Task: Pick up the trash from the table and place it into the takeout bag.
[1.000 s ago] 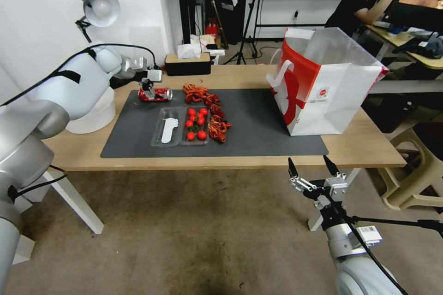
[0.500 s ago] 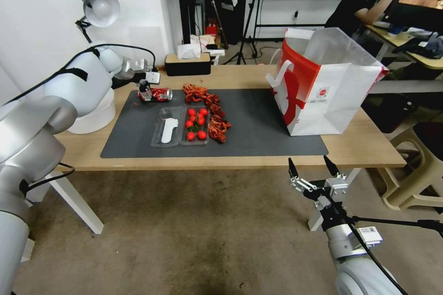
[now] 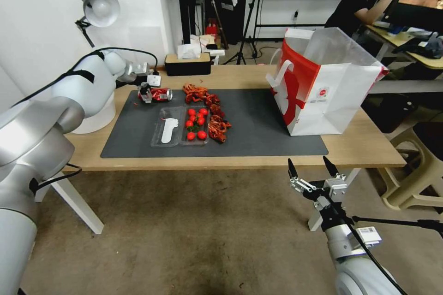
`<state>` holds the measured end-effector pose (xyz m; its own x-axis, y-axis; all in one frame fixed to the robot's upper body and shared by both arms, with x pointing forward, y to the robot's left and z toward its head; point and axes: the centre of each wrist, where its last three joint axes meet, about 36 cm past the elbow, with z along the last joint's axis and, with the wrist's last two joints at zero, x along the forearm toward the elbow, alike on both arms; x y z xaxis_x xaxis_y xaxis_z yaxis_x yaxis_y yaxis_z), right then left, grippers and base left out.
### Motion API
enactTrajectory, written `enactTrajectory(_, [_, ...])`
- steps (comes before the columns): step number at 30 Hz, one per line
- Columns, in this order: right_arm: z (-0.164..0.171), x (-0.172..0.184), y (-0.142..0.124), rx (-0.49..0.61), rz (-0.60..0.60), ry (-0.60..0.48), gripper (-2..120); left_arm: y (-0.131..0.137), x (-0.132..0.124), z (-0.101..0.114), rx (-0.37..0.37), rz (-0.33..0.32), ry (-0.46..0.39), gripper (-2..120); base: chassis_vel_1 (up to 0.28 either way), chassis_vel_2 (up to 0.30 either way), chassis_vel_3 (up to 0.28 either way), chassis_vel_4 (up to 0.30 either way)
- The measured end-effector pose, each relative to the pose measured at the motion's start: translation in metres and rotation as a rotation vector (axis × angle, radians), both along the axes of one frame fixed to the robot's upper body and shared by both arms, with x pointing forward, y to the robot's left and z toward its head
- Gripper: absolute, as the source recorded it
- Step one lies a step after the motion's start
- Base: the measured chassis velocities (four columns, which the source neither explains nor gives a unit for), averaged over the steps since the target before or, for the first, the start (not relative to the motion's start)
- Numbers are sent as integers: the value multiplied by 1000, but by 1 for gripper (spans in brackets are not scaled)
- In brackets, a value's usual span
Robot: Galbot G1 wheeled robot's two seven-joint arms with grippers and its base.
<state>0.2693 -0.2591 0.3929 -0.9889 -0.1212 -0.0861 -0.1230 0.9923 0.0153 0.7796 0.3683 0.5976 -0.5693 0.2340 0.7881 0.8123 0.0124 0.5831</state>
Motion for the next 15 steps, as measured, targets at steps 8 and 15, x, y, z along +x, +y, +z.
enactTrajectory(8, [-1,0,1,2,3,3,100,0,1,-7,20,16,-1,69,0,0,0,0])
enactTrajectory(15, [-1,-1,2,1,3,5,100,-4,0,-11,41,4,5,51,0,0,0,0])
